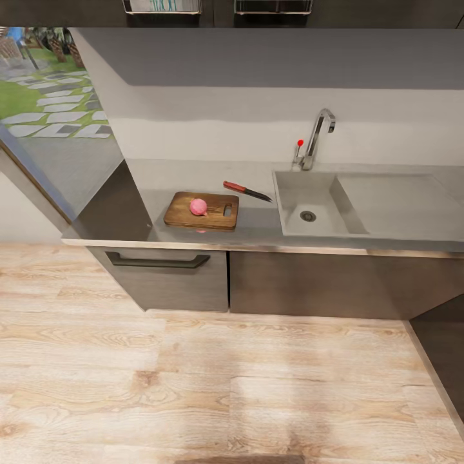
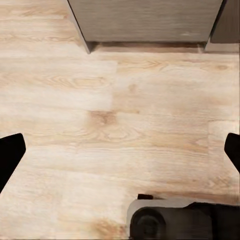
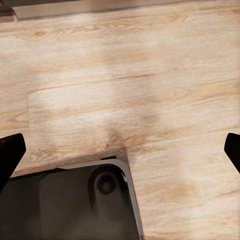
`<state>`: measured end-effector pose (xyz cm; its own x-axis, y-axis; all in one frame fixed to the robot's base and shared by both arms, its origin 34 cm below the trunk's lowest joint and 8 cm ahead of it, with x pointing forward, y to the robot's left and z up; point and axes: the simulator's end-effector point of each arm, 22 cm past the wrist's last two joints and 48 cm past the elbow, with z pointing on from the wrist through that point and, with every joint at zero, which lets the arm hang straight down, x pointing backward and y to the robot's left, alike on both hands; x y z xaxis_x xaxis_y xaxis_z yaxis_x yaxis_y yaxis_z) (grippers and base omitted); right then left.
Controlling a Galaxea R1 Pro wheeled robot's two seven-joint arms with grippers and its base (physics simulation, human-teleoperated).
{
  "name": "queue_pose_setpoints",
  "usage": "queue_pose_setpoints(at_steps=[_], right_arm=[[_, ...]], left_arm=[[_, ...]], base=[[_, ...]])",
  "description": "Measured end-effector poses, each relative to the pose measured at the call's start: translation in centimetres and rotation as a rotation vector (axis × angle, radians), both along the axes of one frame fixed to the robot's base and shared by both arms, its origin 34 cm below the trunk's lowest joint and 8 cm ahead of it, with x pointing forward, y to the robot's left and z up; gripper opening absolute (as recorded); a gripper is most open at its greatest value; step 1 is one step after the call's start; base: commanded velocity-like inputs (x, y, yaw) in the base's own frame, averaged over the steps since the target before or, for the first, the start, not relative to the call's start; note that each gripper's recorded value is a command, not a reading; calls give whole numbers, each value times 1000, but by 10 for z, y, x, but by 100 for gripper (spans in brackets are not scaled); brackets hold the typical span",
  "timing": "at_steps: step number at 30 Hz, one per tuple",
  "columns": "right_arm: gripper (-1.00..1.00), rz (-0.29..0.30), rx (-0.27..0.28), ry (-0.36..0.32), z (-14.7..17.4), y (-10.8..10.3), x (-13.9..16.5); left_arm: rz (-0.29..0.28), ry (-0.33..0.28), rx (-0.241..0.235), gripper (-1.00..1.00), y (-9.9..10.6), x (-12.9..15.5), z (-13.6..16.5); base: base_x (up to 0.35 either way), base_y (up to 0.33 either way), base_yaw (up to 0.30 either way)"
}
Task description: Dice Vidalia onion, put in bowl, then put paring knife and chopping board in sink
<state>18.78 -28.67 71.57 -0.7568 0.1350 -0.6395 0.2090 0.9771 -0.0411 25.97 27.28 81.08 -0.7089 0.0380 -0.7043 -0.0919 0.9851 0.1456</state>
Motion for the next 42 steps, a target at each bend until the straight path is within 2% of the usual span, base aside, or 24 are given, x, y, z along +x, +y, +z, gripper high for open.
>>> queue_pose_setpoints(at_steps=[2,7,12,15,18,21,22,24,26,29,31,38,42], right_arm=[[100,0,0,0,0,0,0],[100,0,0,1,0,0,0],[100,-1,-1,2,0,0,0],[100,-1,-1,2,0,-1,0],[100,-2,-1,2,0,-1,0],[100,-2,-2,2,0,-1,0],[100,-3,-3,3,0,-1,0],[100,-4,-3,3,0,-1,0],[100,-3,-3,4,0,-1,-1],[100,-2,-3,9,-1,-1,-3],[100,-2,-4,21,-2,-1,-8],[100,12,-25,142,-11,-8,-60],[100,18,-37,209,-13,-13,-90]], left_arm=[[-4,43,33,100,3,-25,-1],[-44,73,88,100,1,-46,-18],[-79,105,153,100,-9,-61,-53],[-78,166,169,100,-12,-69,-84],[-56,241,149,100,-11,-79,-111],[-7,337,77,100,0,-92,-141],[17,379,35,100,4,-97,-152],[30,428,-8,100,6,-103,-161],[14,493,-96,100,-5,-113,-171],[-11,529,-149,100,-13,-124,-174],[-17,545,-155,100,-12,-130,-175],[-23,572,-153,100,-8,-142,-175],[-21,613,-122,100,7,-161,-175]], base=[[0,0,0],[0,0,0],[0,0,0],[0,0,0],[0,0,0],[0,0,0],[0,0,0],[0,0,0],[0,0,0],[0,0,0],[0,0,0],[0,0,0],[0,0,0]])
